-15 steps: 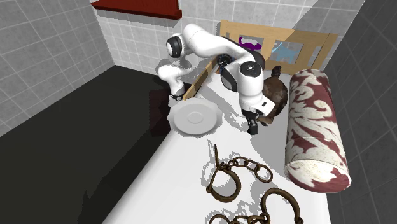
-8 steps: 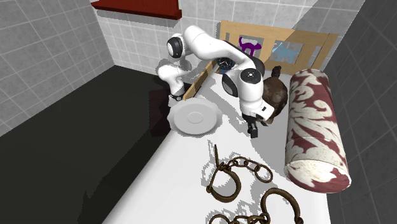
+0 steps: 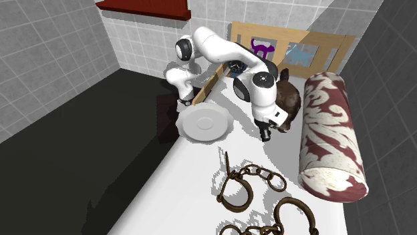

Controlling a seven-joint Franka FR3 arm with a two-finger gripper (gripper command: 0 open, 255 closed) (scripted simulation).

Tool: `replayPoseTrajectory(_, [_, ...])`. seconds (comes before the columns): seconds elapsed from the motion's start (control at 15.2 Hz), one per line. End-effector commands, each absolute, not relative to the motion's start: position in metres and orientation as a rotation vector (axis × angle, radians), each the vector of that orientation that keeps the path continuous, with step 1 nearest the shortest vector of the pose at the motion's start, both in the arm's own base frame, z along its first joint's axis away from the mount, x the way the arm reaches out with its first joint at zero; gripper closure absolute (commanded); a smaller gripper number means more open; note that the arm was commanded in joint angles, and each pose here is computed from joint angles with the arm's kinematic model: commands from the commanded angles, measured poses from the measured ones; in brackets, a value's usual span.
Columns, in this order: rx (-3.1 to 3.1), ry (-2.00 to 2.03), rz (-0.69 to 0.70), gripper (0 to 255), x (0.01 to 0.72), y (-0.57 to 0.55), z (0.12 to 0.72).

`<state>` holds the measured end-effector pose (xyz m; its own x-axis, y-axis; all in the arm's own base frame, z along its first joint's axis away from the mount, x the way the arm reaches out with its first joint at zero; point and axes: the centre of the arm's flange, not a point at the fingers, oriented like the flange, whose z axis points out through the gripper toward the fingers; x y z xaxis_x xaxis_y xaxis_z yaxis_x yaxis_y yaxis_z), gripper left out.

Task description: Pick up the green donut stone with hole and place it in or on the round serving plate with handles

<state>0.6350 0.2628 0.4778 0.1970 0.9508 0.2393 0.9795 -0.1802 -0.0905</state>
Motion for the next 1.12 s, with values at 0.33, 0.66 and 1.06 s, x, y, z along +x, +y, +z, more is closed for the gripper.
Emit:
replayPoseTrajectory(0.33, [-2.248,-1.850,-0.188,255,0.635,0.262,0.477])
replayPoseTrajectory(0.66, [-2.248,-1.850,-0.188,255,0.635,0.263,0.493])
replayPoseTrajectory(1.06, [-2.248,-1.850,-0.188,255,0.635,0.263,0.525])
